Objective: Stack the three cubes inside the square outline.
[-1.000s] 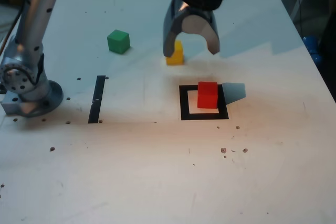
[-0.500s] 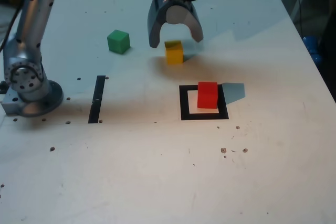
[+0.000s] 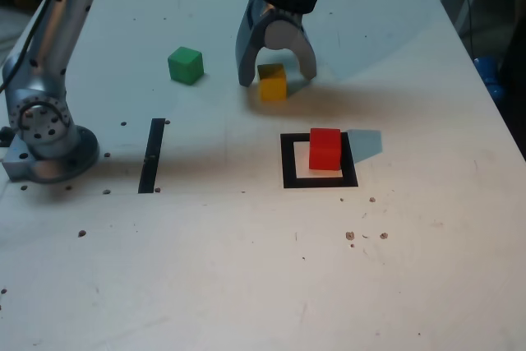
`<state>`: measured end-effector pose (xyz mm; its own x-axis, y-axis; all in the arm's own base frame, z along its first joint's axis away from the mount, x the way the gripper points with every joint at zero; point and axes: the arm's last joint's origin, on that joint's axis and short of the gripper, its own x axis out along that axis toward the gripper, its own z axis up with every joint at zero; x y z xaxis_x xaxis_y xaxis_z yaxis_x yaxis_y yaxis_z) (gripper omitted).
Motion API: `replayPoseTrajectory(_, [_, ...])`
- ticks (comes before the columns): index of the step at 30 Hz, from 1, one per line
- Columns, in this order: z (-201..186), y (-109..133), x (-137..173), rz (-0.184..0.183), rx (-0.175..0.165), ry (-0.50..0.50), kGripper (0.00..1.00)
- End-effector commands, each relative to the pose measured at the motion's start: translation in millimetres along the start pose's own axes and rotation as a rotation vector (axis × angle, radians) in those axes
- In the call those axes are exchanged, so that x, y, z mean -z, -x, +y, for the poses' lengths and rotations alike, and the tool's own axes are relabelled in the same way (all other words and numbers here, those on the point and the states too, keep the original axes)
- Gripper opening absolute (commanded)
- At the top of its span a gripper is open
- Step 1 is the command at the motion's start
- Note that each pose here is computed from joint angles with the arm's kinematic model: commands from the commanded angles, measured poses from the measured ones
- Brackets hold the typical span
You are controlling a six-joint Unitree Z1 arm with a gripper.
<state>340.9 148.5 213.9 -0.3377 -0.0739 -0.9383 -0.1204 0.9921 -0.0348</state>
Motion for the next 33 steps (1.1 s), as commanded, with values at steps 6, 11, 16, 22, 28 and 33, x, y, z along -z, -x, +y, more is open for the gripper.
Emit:
replayPoseTrajectory(6, [2.2, -3.4, -2.9, 0.003, -0.011, 0.009, 0.40])
replayPoseTrajectory(11, [2.5, -4.0, -3.9, -0.007, -0.014, 0.005, 0.34])
replayPoseTrajectory(16, [2.4, -5.3, -4.3, -0.009, -0.013, 0.005, 0.33])
replayPoseTrajectory(22, [1.9, -5.7, -4.5, -0.009, -0.015, 0.004, 0.33])
replayPoseTrajectory(28, [0.2, -3.7, -4.2, -0.013, -0.020, 0.000, 0.33])
replayPoseTrajectory(33, [-8.6, 7.2, -1.0, -0.027, -0.038, -0.018, 0.33])
